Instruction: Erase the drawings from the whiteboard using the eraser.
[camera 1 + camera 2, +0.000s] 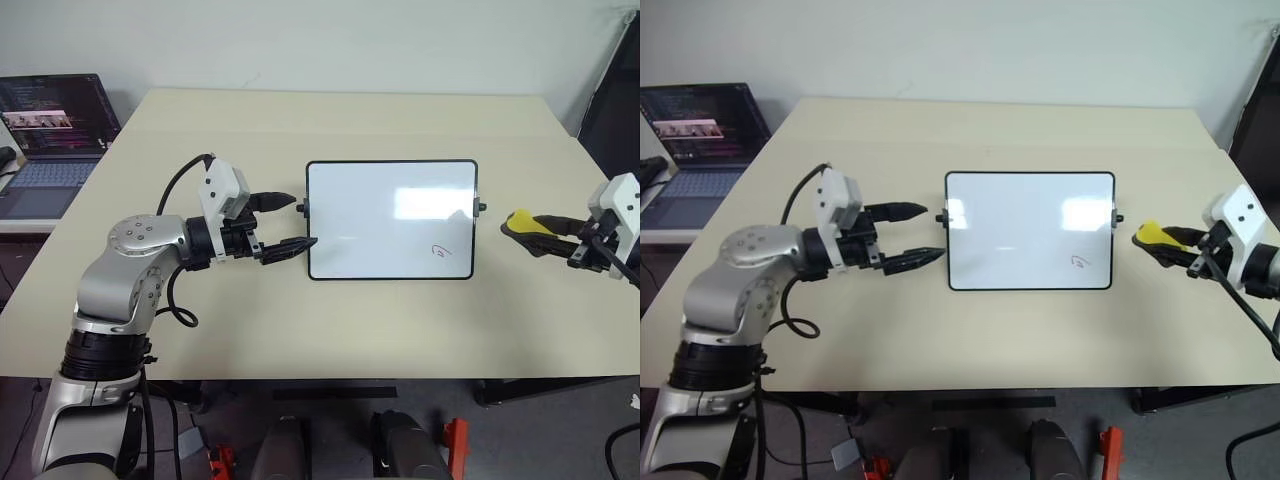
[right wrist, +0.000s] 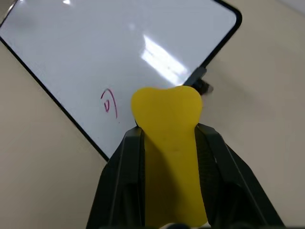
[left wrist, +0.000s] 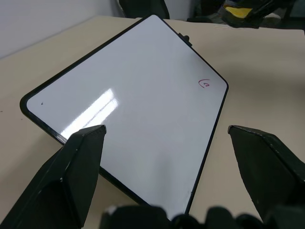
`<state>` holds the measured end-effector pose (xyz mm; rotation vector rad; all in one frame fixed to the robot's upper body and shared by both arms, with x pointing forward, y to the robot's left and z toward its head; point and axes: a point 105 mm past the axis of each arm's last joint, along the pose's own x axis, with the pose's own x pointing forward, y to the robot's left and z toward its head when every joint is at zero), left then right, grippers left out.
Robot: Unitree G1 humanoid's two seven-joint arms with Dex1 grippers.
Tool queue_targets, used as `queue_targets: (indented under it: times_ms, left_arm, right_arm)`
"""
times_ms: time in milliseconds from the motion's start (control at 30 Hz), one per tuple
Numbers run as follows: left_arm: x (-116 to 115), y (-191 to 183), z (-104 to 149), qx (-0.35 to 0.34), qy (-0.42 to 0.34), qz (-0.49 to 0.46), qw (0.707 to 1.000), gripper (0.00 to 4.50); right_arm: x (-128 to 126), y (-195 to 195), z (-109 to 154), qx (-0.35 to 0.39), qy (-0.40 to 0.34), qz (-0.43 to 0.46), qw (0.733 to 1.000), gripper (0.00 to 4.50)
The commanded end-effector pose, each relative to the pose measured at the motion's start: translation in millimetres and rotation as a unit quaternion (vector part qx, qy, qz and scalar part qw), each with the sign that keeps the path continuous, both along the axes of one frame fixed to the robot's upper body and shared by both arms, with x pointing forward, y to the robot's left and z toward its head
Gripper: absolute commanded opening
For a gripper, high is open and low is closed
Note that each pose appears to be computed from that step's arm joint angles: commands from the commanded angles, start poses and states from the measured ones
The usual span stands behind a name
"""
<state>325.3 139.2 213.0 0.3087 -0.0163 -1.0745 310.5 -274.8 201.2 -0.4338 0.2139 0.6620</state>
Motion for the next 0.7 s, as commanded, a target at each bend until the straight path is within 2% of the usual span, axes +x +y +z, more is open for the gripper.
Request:
queue_targets:
  times_ms: [33, 700]
  left_arm:
    - [-4.5, -0.9, 14.1, -0.003, -0.027, -0.004, 1.0, 4.5]
    - [-6.2, 2.4, 13.5, 0.003, -0.026, -0.009, 1.0, 4.5]
  right_arm:
    - [0.0, -0.9, 20.2, -0.006, -0.038, 0.004, 0.999, 1.09]
    - [2.1, 6.6, 24.4, 0.012, -0.05, 0.013, 0.999, 1.09]
